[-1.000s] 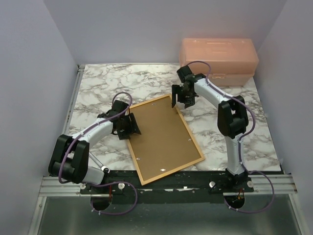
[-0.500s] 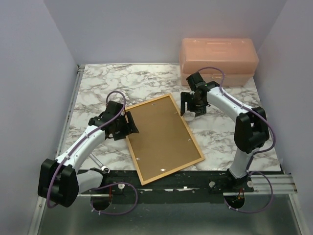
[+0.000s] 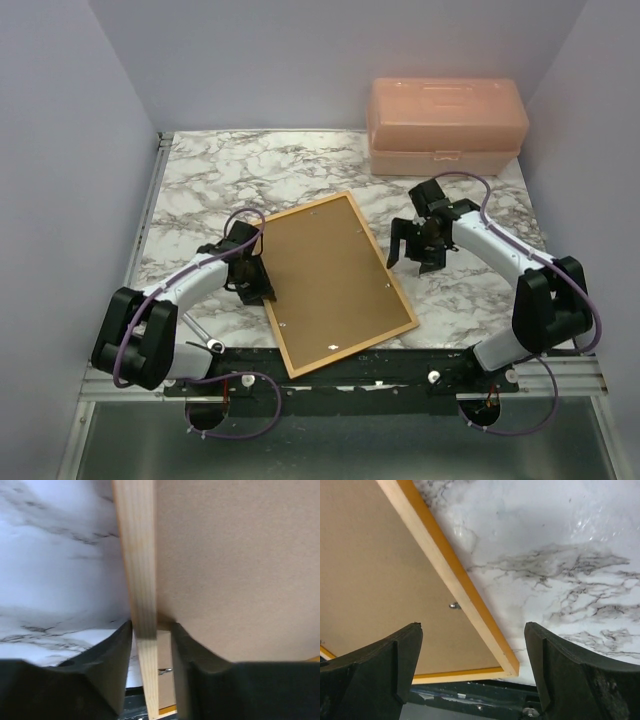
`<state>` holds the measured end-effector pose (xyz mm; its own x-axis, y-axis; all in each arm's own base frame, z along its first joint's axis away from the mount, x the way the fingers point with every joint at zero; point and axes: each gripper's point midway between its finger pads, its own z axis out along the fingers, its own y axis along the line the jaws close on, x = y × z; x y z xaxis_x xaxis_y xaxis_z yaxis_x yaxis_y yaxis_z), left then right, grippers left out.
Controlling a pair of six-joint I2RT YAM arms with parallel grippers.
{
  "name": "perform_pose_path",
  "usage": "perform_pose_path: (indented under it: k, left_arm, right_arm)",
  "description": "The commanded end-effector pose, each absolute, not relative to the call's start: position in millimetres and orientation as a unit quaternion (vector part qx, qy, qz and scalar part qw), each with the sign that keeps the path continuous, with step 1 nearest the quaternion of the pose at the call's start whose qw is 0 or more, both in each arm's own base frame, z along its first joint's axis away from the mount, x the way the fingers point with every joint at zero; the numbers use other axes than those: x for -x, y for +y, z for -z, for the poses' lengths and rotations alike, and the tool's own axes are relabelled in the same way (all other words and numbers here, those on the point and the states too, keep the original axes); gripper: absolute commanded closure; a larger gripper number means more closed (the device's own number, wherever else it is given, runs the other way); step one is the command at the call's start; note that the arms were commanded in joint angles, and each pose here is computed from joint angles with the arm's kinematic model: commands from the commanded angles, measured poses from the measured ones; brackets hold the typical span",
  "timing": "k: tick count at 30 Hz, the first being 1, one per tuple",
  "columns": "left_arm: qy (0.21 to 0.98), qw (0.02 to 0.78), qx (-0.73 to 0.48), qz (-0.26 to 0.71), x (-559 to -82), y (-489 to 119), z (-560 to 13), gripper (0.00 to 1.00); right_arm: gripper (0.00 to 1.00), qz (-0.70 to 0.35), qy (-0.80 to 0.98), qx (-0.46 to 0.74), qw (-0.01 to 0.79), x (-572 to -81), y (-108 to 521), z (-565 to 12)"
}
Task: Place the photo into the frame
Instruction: Adjust the photo frame at the center of the board.
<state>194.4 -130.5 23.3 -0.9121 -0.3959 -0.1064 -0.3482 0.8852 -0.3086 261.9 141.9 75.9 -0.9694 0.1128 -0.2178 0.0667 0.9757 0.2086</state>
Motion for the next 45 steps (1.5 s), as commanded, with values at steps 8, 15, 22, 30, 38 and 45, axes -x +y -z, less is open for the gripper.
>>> perform_pose_path:
  k: [8, 15, 22, 30, 38, 45]
  left_arm:
    - [0.932, 0.092, 0.212, 0.279, -233.4, -185.6, -38.2, 1.00]
    - [0.895, 0.149, 0.288, 0.305, -254.5, -184.8, -58.0, 1.00]
    - [0.871, 0.189, 0.330, 0.311, -251.8, -183.1, -68.1, 1.00]
    - [0.865, 0.209, 0.325, 0.321, -237.2, -202.2, -81.0, 0.60]
    - [0.860, 0.222, 0.325, 0.325, -226.2, -198.4, -87.8, 0.40]
    - [0.857, 0.272, 0.315, 0.305, -222.4, -176.5, -106.1, 0.40]
  right_arm:
    - [0.00, -0.147, 0.978, -0.079, 0.128, -238.3, 143.4, -92.6]
    - [0.00, -0.146, 0.980, -0.094, 0.097, -227.0, 143.9, -82.2]
    - [0.02, -0.193, 0.972, -0.112, 0.069, -215.0, 159.4, -73.6]
    - [0.07, -0.268, 0.954, -0.132, 0.023, -195.9, 182.4, -62.6]
    - [0.17, -0.234, 0.963, -0.136, -0.001, -177.5, 169.8, -28.5]
    - [0.33, -0.173, 0.978, -0.116, 0.023, -195.5, 153.4, -5.6]
